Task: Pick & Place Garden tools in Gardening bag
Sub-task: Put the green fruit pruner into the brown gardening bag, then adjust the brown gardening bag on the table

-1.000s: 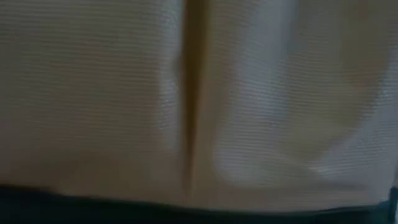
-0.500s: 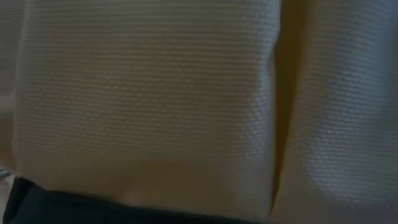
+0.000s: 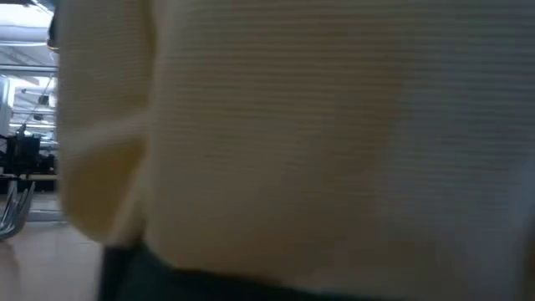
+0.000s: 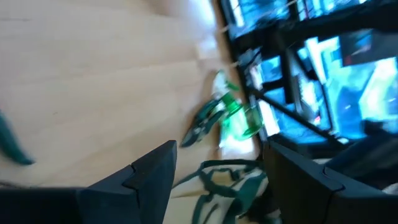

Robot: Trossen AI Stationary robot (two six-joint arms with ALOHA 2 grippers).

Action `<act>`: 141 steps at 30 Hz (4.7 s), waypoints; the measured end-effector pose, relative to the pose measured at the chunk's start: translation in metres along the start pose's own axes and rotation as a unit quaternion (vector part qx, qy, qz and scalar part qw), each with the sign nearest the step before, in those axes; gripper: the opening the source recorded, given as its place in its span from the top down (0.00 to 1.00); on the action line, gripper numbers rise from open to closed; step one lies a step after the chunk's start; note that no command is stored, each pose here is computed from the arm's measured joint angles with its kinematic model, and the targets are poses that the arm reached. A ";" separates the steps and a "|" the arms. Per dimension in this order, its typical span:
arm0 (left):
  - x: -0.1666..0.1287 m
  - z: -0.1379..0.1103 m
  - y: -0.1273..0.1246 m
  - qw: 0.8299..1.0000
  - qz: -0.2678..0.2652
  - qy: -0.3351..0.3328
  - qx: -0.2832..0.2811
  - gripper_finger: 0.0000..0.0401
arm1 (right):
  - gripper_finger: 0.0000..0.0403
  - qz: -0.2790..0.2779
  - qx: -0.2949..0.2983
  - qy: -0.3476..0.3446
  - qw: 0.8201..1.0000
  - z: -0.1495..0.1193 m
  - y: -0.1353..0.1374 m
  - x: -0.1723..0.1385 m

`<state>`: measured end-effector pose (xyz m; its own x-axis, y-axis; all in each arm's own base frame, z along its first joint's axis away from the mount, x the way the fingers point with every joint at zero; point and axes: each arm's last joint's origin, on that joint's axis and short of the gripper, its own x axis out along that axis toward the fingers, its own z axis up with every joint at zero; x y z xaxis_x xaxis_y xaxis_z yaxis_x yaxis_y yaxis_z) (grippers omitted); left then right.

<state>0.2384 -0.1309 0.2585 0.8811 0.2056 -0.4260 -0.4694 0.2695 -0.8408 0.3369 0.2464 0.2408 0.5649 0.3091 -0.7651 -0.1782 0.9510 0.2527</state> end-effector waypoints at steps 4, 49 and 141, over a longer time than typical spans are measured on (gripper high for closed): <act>-0.002 0.000 -0.005 0.999 -0.024 -0.032 -0.002 0.41 | 0.44 -0.002 0.014 0.009 1.000 -0.001 -0.003 0.005; -0.007 0.000 -0.015 0.994 -0.061 -0.096 0.003 0.41 | 0.44 -0.048 0.025 0.161 0.985 -0.029 -0.025 0.031; -0.002 0.005 -0.010 0.991 -0.031 -0.108 0.073 0.41 | 0.56 0.166 0.131 -0.050 0.976 0.062 -0.072 -0.073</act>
<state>0.2407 -0.1295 0.2691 0.8829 0.3768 -0.2803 -0.4321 0.4179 -0.7992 0.3582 0.1551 0.3148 0.5899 0.5845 -0.5571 -0.1595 0.7607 0.6292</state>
